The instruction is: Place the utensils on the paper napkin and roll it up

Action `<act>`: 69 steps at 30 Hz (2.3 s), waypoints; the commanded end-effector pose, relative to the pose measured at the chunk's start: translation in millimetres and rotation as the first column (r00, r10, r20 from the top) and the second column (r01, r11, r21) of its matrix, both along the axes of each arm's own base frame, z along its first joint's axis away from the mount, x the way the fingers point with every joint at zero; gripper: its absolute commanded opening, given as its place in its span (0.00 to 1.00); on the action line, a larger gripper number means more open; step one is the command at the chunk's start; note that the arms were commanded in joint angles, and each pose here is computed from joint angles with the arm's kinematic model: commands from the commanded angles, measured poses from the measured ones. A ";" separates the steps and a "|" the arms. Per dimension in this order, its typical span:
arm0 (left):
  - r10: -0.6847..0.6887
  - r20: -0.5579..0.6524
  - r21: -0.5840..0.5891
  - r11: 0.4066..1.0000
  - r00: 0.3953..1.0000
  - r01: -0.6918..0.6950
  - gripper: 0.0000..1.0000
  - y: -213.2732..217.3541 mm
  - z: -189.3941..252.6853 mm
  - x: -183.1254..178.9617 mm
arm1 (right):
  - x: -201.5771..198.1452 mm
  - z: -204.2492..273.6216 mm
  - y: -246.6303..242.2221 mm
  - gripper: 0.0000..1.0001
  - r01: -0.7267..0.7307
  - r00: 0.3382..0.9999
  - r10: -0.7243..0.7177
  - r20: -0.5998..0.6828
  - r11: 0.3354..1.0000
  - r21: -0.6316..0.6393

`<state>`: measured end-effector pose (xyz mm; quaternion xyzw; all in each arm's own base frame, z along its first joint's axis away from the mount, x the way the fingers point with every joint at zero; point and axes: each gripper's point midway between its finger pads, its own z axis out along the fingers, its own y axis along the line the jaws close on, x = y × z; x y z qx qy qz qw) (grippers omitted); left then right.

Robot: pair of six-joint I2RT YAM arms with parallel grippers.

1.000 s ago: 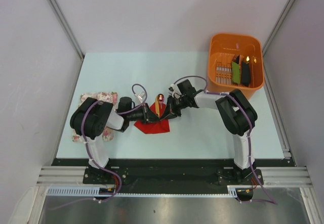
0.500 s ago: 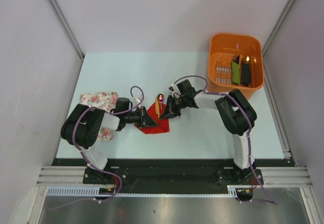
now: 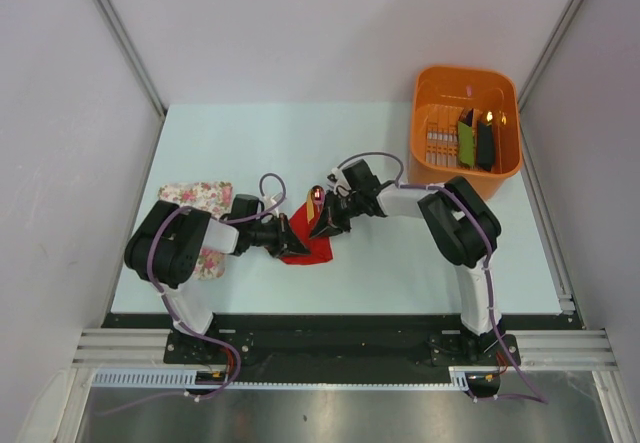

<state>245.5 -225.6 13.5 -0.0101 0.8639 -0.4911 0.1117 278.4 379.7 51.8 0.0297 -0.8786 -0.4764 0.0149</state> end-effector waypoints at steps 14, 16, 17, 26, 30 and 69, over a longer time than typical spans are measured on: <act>-0.020 0.096 0.003 1.000 0.995 0.020 0.06 1.9 16.0 8.6 | 9.0 -4.9 33.5 0.00 0.022 1.000 -0.023 0.021 0.998 0.061; -0.030 0.117 0.002 1.000 0.993 0.030 0.06 2.1 22.5 8.0 | 9.9 -8.4 32.0 0.00 0.027 0.999 -0.028 0.020 0.998 0.058; -0.034 0.107 0.003 0.999 0.994 0.033 0.07 3.0 23.3 5.3 | 9.5 -8.7 32.6 0.00 0.026 0.999 -0.028 0.020 0.998 0.059; -0.058 0.177 -0.045 0.997 0.983 0.067 0.17 10.7 55.6 -4.4 | 10.6 -13.1 33.0 0.00 0.031 0.999 -0.033 0.020 0.997 0.066; -0.014 0.215 -0.054 0.998 0.977 0.027 0.19 22.1 65.5 2.2 | 11.2 -13.4 35.0 0.00 0.032 0.999 -0.034 0.023 0.997 0.068; -0.036 0.289 0.292 0.955 0.957 -0.053 0.22 15.5 5.8 20.8 | 14.8 17.0 47.0 0.52 0.033 0.998 -0.039 0.044 0.991 0.130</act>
